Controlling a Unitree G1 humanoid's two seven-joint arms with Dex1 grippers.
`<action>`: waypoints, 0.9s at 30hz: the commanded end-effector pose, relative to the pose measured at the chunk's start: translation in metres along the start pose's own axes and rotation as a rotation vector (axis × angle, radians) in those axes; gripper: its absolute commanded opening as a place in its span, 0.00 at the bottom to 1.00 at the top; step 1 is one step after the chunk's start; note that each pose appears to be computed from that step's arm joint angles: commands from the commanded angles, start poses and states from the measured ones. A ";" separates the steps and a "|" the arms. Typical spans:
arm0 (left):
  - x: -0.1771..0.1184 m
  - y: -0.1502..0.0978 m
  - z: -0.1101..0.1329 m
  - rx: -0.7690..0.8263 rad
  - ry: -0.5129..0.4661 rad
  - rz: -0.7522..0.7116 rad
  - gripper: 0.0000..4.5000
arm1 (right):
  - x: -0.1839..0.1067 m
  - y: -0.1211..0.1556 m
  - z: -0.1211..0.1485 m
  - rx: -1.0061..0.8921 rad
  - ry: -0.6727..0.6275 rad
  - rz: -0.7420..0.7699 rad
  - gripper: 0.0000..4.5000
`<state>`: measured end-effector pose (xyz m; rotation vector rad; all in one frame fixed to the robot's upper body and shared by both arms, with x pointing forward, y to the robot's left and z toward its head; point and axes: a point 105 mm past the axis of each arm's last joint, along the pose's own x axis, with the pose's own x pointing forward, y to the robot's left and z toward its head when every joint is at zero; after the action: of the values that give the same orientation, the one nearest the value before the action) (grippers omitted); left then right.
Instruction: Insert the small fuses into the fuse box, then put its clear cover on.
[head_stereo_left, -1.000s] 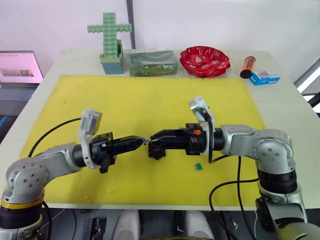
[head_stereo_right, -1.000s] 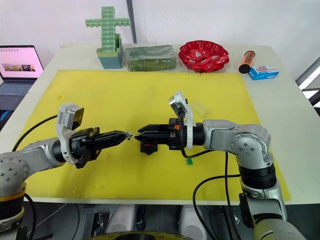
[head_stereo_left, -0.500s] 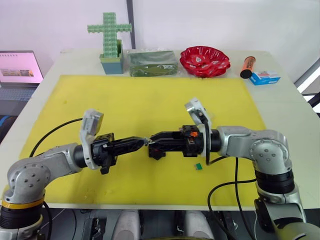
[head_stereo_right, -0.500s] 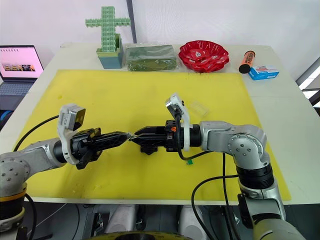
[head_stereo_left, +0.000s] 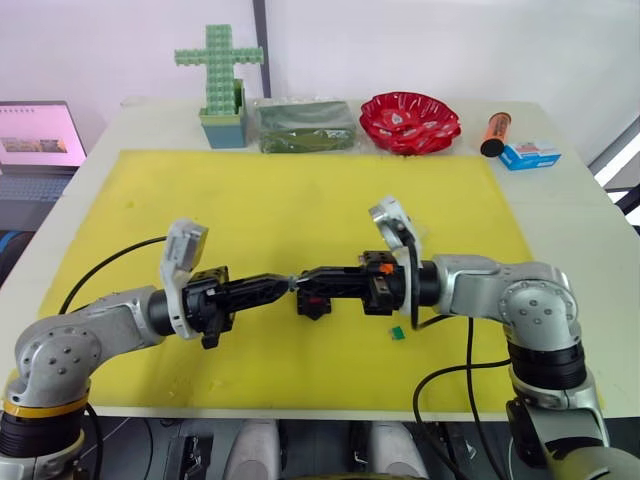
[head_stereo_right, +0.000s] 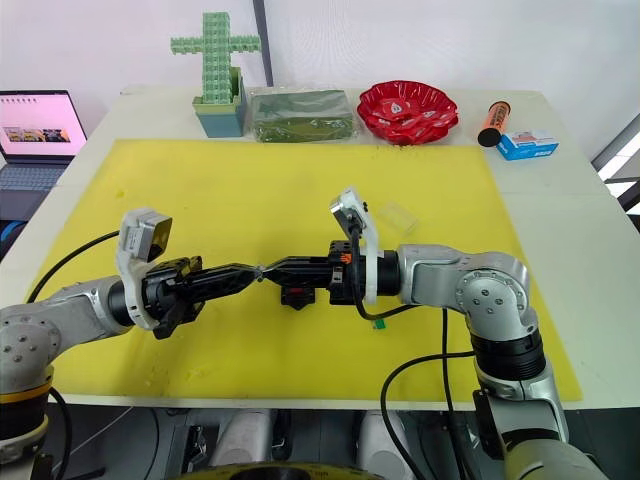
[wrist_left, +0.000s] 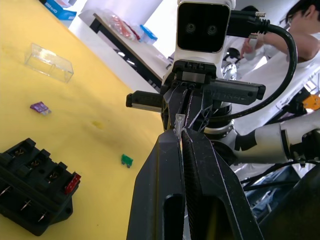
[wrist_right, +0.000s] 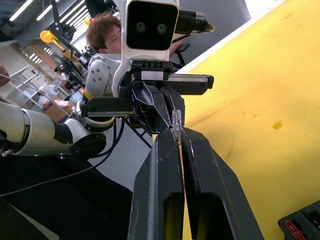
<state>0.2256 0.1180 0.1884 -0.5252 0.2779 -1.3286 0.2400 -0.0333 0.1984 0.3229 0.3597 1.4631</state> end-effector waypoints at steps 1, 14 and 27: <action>0.003 -0.008 -0.001 0.024 0.018 -0.030 0.00 | 0.000 0.012 0.009 -0.036 -0.029 0.045 0.00; -0.030 0.030 -0.039 0.510 0.198 0.241 0.91 | -0.008 -0.023 0.014 -0.313 0.140 -0.178 0.00; 0.002 0.040 -0.058 0.642 0.119 0.207 0.99 | -0.012 -0.043 0.000 -0.648 0.464 -0.237 0.00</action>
<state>0.2338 0.1133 0.1145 0.1096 0.0184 -1.1446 0.2816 -0.0549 0.1683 -0.5321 0.3173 1.3036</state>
